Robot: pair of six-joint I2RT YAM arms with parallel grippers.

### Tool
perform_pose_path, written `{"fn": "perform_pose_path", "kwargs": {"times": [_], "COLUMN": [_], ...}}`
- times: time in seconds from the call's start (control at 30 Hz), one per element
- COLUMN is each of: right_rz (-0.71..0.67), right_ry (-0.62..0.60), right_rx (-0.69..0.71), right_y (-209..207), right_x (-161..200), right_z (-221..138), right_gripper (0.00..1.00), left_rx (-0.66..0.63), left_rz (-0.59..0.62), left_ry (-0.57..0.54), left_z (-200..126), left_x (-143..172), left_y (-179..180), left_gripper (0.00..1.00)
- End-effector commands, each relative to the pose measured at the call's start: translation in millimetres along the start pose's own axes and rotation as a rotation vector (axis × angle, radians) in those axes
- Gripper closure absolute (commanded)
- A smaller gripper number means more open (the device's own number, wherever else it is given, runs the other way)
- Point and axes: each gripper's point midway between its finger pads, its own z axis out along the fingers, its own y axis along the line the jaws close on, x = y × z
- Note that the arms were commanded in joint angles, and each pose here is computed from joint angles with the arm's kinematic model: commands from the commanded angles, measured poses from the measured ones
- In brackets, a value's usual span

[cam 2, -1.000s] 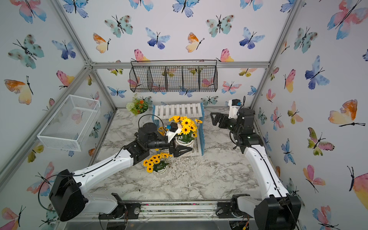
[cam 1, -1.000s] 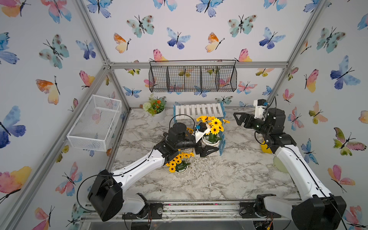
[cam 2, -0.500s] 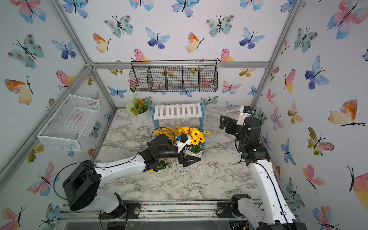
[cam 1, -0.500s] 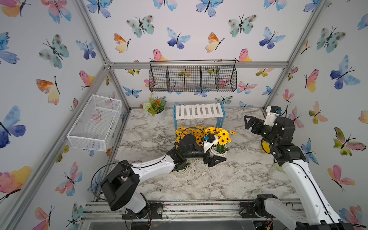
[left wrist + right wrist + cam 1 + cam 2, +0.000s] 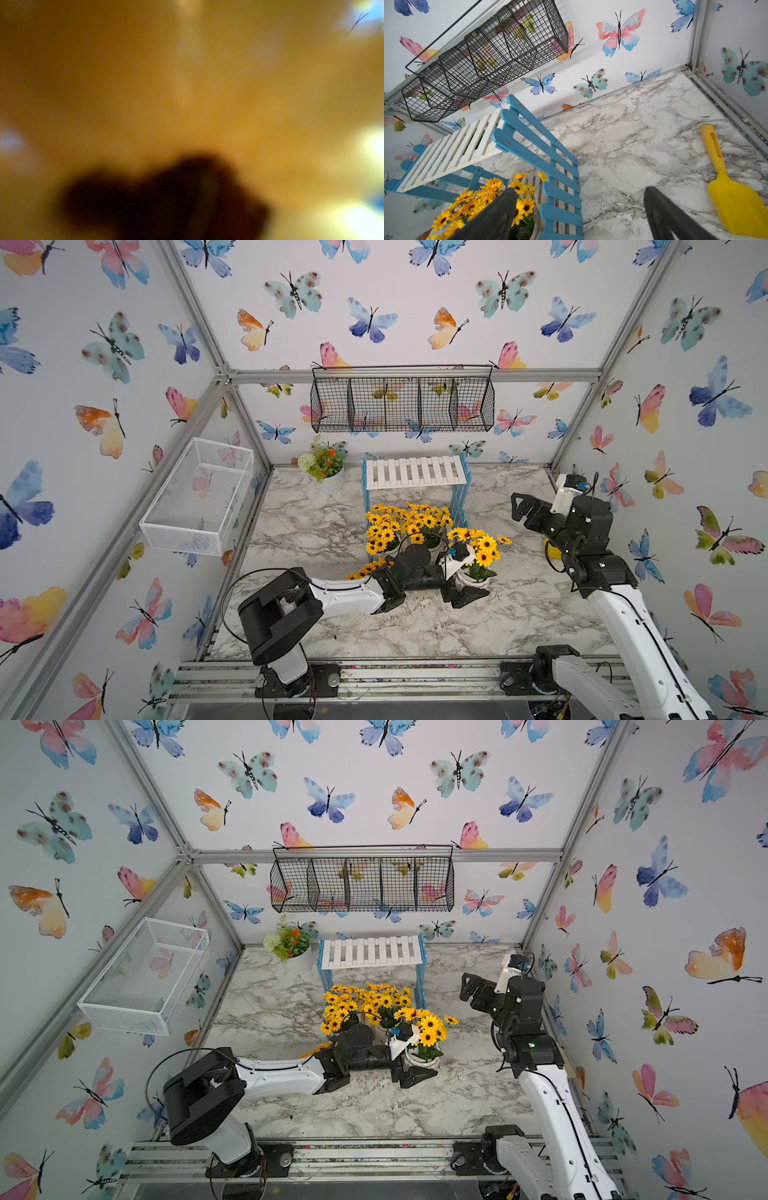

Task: Take the sunflower pots off the shelves
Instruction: Place the sunflower pot at the center of the board.

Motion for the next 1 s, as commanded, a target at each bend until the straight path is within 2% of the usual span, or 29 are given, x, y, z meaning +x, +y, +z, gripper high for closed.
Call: {"fn": "perform_pose_path", "kwargs": {"times": [0.0,0.3,0.53,0.7,0.73,0.97], "right_rz": [0.012,0.016,0.015,0.013,0.013,0.009], "right_ry": [-0.016,-0.009,0.0,-0.007,-0.008,-0.006], "right_rx": [0.019,-0.001,-0.008,-0.008,-0.01,-0.016], "right_y": [-5.2,-4.0,-4.6,-5.1,-4.8,-5.0], "right_x": [0.3,6.2,12.6,12.8,12.8,15.8], "right_z": [-4.3,-3.6,-4.1,-6.7,-6.8,-6.8], "right_gripper": [0.02,0.02,0.02,0.02,0.02,0.02], "left_rx": [-0.022,-0.028,0.023,0.022,0.018,-0.007], "left_rz": [0.019,-0.025,-0.076,-0.06,-0.06,-0.042], "left_ry": [-0.111,-0.123,-0.133,-0.124,-0.098,-0.095], "left_z": [6.3,18.3,26.2,31.8,35.8,42.6], "left_x": [-17.8,10.9,36.4,38.9,50.9,63.9], "left_y": [6.6,15.5,16.1,18.2,20.9,28.7], "left_gripper": [1.0,1.0,1.0,1.0,1.0,1.0]}}
